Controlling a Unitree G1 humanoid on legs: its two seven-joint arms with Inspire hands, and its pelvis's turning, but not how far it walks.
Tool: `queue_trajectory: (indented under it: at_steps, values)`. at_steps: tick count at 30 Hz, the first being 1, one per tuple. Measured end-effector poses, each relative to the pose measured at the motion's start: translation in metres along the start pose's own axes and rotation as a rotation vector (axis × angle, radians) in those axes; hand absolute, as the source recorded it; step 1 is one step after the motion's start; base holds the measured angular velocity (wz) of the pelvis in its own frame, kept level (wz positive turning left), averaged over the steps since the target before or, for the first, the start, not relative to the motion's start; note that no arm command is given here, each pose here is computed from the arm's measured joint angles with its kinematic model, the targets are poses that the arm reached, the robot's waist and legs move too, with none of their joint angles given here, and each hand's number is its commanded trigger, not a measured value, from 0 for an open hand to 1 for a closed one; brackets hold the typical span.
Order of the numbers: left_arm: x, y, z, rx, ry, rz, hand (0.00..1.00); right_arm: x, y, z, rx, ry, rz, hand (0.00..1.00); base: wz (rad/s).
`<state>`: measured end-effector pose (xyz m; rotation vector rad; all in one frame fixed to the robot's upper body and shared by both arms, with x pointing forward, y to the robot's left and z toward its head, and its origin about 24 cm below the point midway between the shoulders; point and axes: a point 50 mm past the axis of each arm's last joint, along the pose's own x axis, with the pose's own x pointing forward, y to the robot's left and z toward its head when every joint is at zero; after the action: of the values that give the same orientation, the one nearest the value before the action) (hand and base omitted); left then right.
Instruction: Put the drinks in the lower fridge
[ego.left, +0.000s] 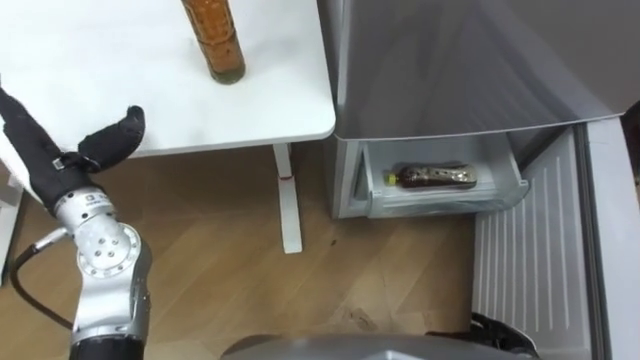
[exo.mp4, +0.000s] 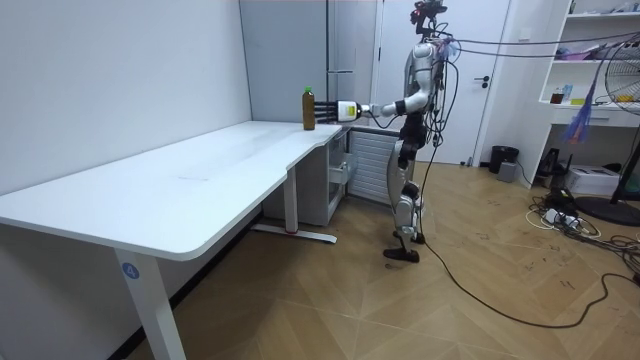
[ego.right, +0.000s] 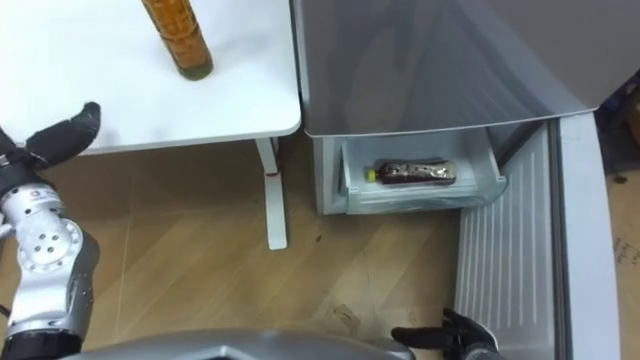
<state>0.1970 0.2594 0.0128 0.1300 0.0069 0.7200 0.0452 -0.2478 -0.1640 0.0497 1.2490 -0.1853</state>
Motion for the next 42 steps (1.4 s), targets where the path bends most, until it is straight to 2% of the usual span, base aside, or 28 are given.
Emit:
queue_trajectory:
  at_steps: [11,23,27,32,42]
  values:
    - [0.008,-0.021,0.014,-0.064,-0.041,-0.171,0.0,0.001,0.003,0.003,0.008,-0.014,0.046,0.0,-0.03]
    - [0.006,-0.029,0.011,-0.196,0.029,-0.295,0.0,-0.001,0.002,-0.004,0.054,-0.004,0.039,0.0,-0.05]
    - [0.011,-0.03,0.011,-0.178,0.044,-0.32,0.0,-0.002,-0.003,-0.009,0.093,0.006,0.013,0.0,0.0]
    - [0.028,-0.019,0.018,-0.2,0.033,-0.276,0.0,-0.004,-0.008,-0.011,0.118,0.012,-0.008,0.0,-0.04]
    - [0.036,-0.001,0.011,-0.267,0.082,-0.193,0.0,-0.006,-0.012,-0.019,0.125,0.045,-0.028,0.0,-0.04]
